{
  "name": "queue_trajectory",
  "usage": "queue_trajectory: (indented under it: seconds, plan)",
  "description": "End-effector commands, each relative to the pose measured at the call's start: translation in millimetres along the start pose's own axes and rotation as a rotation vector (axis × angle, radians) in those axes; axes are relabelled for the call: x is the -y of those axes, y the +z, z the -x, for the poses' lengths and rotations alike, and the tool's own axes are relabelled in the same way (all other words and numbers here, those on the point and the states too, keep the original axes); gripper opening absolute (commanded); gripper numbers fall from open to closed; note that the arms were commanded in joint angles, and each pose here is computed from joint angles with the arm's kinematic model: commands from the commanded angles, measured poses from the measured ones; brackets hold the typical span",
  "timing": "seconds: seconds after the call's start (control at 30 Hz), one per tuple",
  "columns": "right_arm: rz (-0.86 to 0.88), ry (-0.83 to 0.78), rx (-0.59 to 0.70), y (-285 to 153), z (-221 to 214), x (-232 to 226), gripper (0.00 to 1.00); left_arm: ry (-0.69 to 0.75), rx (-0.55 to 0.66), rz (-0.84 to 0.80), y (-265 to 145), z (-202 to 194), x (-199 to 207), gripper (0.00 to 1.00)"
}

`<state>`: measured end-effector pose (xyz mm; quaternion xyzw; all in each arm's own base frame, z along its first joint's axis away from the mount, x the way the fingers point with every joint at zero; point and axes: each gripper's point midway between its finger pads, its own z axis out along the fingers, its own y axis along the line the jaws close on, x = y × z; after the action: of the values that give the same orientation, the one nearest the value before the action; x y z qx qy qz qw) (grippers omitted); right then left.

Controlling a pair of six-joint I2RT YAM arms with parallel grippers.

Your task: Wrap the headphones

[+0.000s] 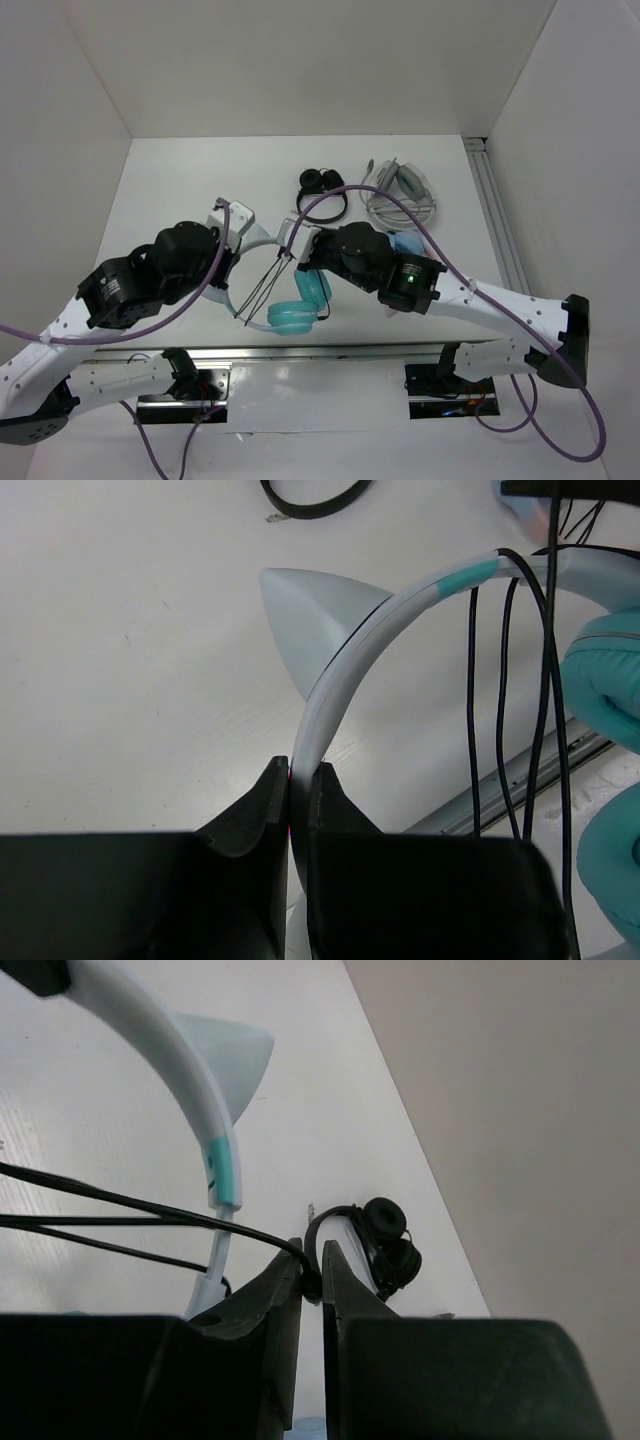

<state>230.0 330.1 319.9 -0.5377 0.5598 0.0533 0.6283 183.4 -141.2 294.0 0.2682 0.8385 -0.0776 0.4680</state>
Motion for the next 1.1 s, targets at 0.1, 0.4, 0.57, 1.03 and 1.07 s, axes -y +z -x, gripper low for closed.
queue_trajectory:
  seconds: [0.1, 0.4, 0.57, 1.03, 1.07]
  plan:
    - [-0.158, 0.043, -0.04, -0.1, -26.8, 42.9, 0.09, 0.022, 0.035, -0.019, -32.2, 10.7, -8.5, 0.0]
    - [-0.165, 0.094, -0.034, 8.7, -37.3, 50.5, 0.29, 0.008, 0.073, -0.033, -41.8, 17.7, -9.5, 0.0]
    - [-0.179, 0.111, -0.033, 6.5, -40.8, 59.2, 0.39, -0.002, 0.075, -0.009, -41.7, 18.0, -13.4, 0.0]
    - [-0.372, 0.262, -0.032, -14.8, -47.4, 111.3, 0.72, -0.098, 0.035, 0.188, -17.6, 11.5, -33.2, 0.0]
    - [-0.394, 0.291, -0.026, -17.0, -44.6, 116.1, 0.96, -0.115, 0.043, 0.202, -14.2, 11.8, -33.8, 0.0]
